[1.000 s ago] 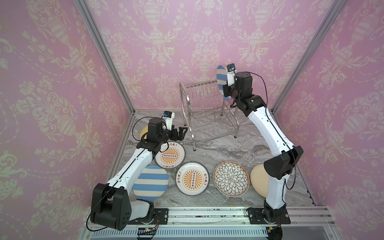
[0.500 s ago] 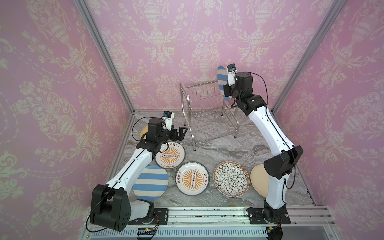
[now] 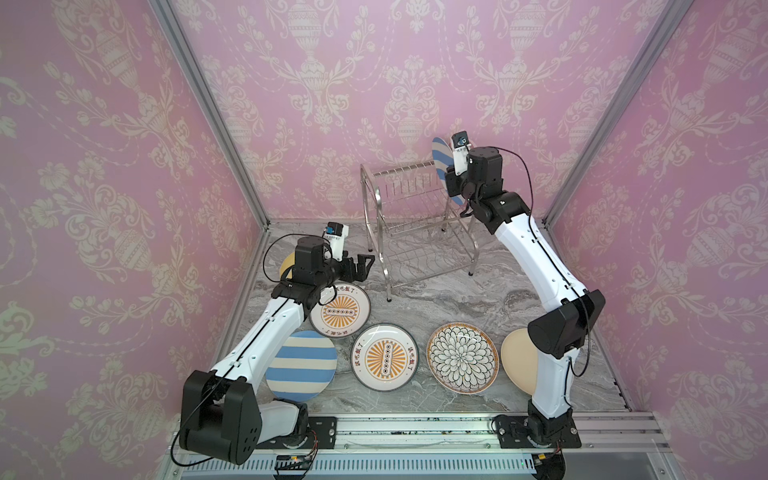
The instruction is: Load the plates into the dish rack
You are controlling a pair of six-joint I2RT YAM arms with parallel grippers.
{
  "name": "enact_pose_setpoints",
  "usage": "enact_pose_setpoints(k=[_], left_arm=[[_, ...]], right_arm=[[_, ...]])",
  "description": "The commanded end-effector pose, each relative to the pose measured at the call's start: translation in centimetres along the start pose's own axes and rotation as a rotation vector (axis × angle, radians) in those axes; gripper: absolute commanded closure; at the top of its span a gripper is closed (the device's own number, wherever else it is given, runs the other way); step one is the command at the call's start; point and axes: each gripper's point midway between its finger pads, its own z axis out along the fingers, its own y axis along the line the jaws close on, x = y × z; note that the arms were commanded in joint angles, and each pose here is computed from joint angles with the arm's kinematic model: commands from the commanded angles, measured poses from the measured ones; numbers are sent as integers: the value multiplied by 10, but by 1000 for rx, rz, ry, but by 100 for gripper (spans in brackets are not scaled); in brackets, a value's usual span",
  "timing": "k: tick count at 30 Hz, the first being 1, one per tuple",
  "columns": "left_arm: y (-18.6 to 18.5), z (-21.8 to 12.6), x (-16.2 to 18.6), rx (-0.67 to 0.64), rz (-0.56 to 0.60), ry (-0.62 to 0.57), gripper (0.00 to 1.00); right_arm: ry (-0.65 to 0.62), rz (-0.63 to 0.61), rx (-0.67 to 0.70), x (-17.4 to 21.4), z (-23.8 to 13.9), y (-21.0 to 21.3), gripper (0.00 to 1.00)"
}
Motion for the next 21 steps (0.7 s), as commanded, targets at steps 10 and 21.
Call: enact_pose_setpoints(k=[10,21], left_arm=[[-6,-12,-7,20,-1,-25,1],[-8,-19,-6,11,5,-31,1]], right_arm=[[-106,59,34,-52,-44,-31,56],[-104,54,54,-54,-47,-34,56]])
